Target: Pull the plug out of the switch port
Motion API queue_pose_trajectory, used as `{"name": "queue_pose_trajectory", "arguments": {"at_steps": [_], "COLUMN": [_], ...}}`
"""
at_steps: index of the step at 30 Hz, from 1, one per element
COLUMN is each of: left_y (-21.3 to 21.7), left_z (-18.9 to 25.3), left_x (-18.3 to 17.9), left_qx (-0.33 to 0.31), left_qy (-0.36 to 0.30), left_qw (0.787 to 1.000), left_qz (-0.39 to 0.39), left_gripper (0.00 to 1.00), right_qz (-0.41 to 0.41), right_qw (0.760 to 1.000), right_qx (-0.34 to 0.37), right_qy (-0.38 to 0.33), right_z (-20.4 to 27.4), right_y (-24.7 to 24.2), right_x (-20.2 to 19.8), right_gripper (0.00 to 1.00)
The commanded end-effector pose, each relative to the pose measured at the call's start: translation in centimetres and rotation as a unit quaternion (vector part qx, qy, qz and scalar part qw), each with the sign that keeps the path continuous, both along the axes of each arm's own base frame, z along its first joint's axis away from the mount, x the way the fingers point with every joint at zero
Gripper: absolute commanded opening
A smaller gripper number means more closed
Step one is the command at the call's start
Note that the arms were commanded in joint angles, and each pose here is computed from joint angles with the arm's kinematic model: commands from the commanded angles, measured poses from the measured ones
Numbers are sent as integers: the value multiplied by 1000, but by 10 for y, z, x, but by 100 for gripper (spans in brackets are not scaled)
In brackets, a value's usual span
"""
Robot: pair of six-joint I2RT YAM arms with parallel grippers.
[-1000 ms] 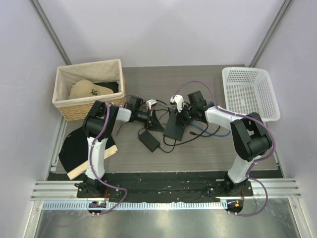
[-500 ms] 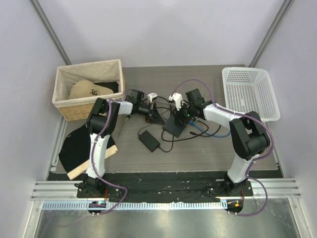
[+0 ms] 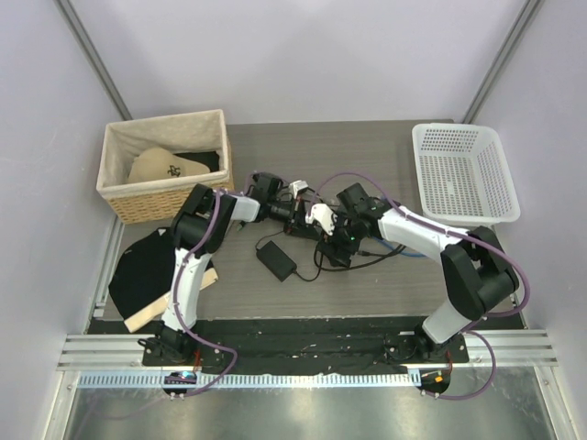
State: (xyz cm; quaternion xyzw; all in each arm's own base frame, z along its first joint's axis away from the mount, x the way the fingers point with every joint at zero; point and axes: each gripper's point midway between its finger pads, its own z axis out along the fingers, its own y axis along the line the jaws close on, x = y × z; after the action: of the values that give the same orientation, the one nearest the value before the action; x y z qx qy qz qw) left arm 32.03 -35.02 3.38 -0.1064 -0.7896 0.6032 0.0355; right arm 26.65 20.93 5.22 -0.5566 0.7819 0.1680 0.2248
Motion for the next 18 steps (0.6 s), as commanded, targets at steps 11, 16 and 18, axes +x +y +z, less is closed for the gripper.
{"name": "queue_pose_trajectory", "arguments": {"at_steps": [11, 16, 18], "left_y": [-6, 10, 20], "left_z": [-15, 6, 14], "left_x": [10, 37, 47], "left_qx": [2, -12, -20], "left_qy": [11, 8, 8], "left_qw": [1000, 998, 998], "left_qz": [27, 55, 64], "left_gripper": [0, 0, 0], "right_qz": [-18, 8, 10], "right_qw": [994, 988, 985], "right_qx": [-105, -148, -162], "right_qy": [-11, 39, 50], "right_z": [-61, -88, -101], "right_y": [-15, -32, -43], "right_x": [12, -23, -35], "right_gripper": [54, 34, 26]}}
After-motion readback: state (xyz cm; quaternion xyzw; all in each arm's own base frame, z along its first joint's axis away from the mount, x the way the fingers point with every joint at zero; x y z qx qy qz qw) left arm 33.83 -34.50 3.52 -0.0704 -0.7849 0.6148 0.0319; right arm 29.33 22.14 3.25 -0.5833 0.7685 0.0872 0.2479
